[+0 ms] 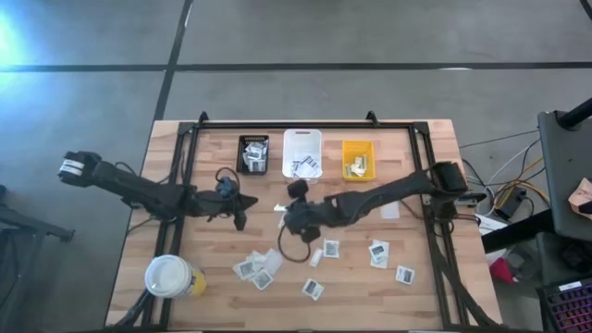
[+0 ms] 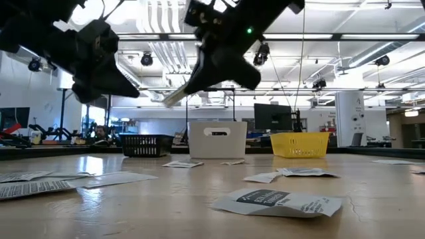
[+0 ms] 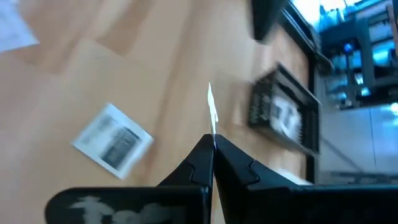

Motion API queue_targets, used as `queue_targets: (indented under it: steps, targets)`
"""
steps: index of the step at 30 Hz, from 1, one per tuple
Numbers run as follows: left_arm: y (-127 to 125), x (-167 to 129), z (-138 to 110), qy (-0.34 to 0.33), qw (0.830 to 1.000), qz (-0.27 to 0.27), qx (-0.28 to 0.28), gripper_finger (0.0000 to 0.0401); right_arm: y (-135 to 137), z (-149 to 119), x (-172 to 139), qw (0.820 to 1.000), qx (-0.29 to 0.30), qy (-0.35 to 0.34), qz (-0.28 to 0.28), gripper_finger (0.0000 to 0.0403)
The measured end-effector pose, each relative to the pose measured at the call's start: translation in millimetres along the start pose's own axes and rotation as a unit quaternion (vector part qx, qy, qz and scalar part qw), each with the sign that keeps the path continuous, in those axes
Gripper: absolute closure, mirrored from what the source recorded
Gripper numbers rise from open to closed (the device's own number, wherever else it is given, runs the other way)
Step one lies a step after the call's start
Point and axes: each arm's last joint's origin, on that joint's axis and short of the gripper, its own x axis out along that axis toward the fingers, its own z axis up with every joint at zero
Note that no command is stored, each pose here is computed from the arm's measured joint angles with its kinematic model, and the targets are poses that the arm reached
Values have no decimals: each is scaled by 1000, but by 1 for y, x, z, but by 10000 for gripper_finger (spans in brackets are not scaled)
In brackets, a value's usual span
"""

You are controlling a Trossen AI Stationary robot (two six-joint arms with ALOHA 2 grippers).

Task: Pick & Place First Aid Supplies
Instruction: Put the green bandage into the yellow basket

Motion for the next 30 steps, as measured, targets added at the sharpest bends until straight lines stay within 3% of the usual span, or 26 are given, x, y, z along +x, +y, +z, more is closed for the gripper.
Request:
queue_targets:
  steps: [9,15,22,30]
  targets:
    - [6,0,7,-18,999,17,40,401,-49,-44,-34,994,105,13,-34,394]
    - [13,2,12,-28,997,37,54,401,-66,-79,-55,982,180,19,-59,394]
    - [21,4,17,-34,995,60,72,401,-74,-121,-69,953,288,23,-91,394]
    - [24,5,22,-44,993,70,87,401,-79,-160,-74,904,406,9,-133,394]
